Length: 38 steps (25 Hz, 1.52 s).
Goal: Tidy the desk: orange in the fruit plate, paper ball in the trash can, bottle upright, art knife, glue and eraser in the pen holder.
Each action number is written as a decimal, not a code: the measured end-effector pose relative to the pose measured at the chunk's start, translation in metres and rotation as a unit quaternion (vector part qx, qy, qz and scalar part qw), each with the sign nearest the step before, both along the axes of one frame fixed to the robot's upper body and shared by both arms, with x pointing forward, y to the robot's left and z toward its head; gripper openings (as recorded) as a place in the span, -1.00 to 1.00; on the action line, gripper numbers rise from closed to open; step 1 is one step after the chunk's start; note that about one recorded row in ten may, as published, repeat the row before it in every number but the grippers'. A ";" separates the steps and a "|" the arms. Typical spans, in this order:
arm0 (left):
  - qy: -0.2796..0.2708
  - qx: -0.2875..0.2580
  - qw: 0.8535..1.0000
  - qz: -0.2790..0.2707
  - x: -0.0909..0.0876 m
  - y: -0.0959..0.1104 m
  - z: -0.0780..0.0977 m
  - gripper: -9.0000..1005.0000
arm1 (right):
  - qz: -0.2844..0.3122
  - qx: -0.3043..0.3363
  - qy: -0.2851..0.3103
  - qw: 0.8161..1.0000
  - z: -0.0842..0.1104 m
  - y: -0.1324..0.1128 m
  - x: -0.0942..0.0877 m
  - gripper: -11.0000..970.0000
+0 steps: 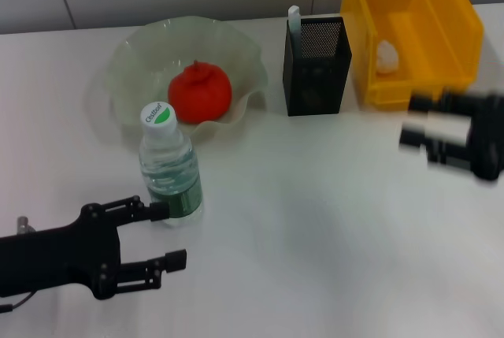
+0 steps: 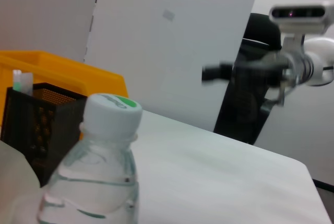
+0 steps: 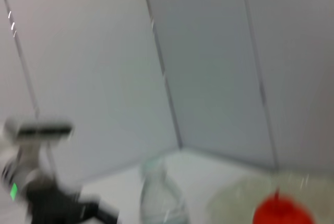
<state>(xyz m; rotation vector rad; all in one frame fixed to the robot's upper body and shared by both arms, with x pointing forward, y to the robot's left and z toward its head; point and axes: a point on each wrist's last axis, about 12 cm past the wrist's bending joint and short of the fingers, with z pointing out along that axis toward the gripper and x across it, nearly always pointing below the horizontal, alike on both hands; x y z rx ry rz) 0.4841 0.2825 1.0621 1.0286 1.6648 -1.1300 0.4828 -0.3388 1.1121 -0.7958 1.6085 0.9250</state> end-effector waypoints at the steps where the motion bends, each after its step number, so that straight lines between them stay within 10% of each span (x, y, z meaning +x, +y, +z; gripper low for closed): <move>1: 0.002 0.000 1.000 -0.003 -0.001 0.000 0.000 0.56 | 0.007 -0.011 0.005 1.000 -0.006 -0.001 -0.004 0.16; 12: 0.033 0.004 0.999 -0.043 0.002 0.003 0.007 0.56 | 0.106 -0.122 0.070 0.984 -0.034 0.007 -0.014 0.16; 38: 0.046 0.039 0.997 -0.054 0.017 0.011 0.019 0.56 | 0.114 -0.136 0.065 0.982 -0.036 0.016 -0.007 0.16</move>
